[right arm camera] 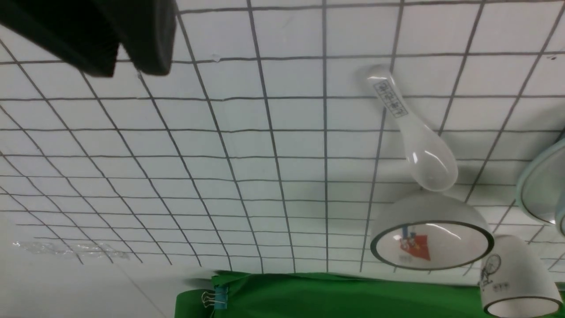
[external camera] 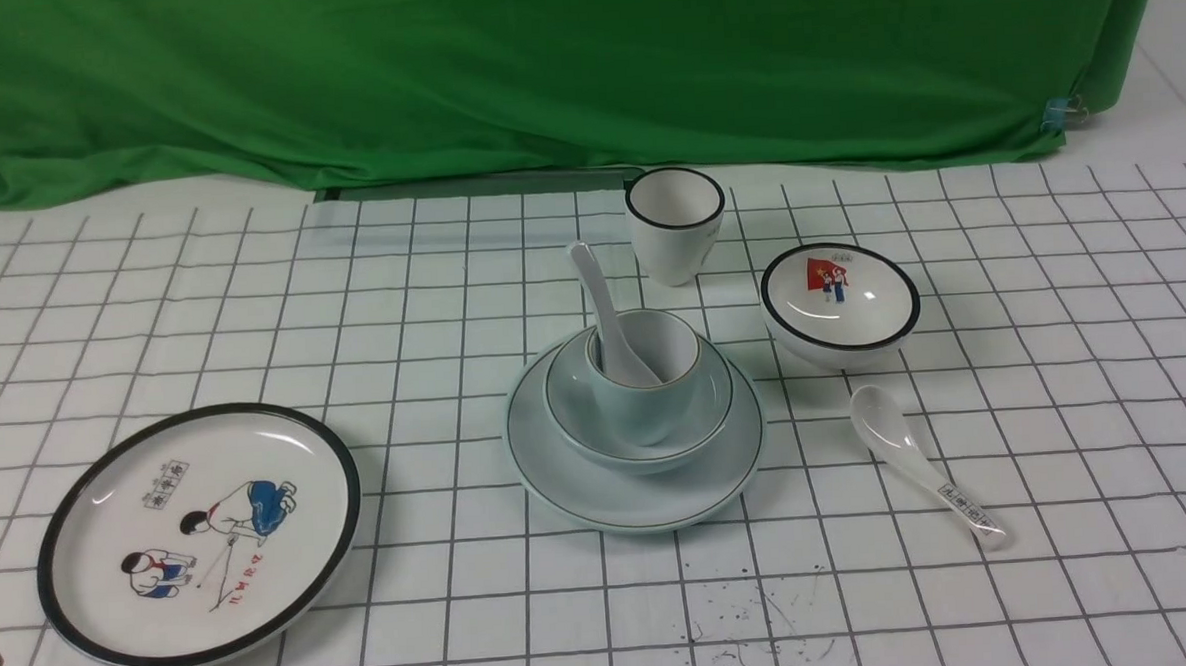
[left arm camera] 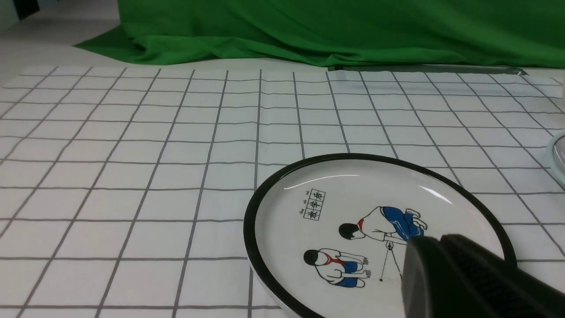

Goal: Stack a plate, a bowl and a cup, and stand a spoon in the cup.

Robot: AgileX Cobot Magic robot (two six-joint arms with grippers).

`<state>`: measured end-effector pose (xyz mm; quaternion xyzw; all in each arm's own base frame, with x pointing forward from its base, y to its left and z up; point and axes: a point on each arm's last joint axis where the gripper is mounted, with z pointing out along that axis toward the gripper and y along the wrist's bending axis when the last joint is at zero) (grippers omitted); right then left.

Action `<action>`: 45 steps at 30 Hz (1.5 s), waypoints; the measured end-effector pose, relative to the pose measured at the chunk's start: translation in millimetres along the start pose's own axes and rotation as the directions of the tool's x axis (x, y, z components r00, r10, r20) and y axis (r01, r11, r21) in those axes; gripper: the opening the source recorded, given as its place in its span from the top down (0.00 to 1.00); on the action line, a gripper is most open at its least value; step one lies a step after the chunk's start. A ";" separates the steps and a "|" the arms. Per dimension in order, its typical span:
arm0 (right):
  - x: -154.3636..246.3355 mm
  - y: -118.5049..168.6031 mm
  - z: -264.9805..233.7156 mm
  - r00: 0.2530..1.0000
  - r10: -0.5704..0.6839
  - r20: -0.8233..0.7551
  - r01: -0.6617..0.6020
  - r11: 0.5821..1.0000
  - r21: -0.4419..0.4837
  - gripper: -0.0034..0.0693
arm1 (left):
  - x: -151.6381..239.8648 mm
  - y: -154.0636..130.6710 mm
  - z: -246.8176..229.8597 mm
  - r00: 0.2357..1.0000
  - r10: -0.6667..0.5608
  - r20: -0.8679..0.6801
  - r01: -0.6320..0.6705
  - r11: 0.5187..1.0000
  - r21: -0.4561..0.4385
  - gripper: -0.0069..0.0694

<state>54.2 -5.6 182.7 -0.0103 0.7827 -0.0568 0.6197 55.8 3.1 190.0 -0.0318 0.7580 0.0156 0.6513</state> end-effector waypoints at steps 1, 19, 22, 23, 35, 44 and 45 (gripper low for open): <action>0.0 0.0 0.0 1.000 0.000 0.000 0.000 1.000 0.000 0.74 | 0.0 0.0 0.0 1.000 0.000 0.000 0.000 1.000 0.000 0.95; 0.1 0.0 0.0 1.000 0.004 -0.001 -0.004 1.000 0.000 0.68 | 0.0 0.0 0.0 1.000 0.000 0.000 0.000 1.000 0.000 0.95; 0.1 0.0 0.0 1.000 0.004 -0.001 -0.004 1.000 0.000 0.67 | 0.0 0.0 0.0 1.000 -0.001 0.000 0.001 1.000 0.000 0.95; 0.1 0.0 0.0 1.000 0.004 -0.001 -0.004 1.000 0.000 0.66 | 0.0 0.0 0.0 1.000 -0.001 0.000 0.001 1.000 0.000 0.95; 0.2 0.0 0.0 1.000 0.004 -0.002 -0.004 1.000 0.000 0.63 | 0.0 0.0 0.0 1.000 -0.001 0.000 0.001 1.000 0.000 0.95; 0.2 0.0 0.0 1.000 0.004 -0.002 -0.004 1.000 0.000 0.62 | 0.0 0.0 0.0 1.000 -0.001 0.000 0.001 1.000 0.000 0.95; 0.2 0.0 0.0 1.000 0.004 -0.002 -0.004 1.000 0.000 0.62 | 0.0 0.0 0.0 1.000 -0.001 0.000 0.001 1.000 0.000 0.95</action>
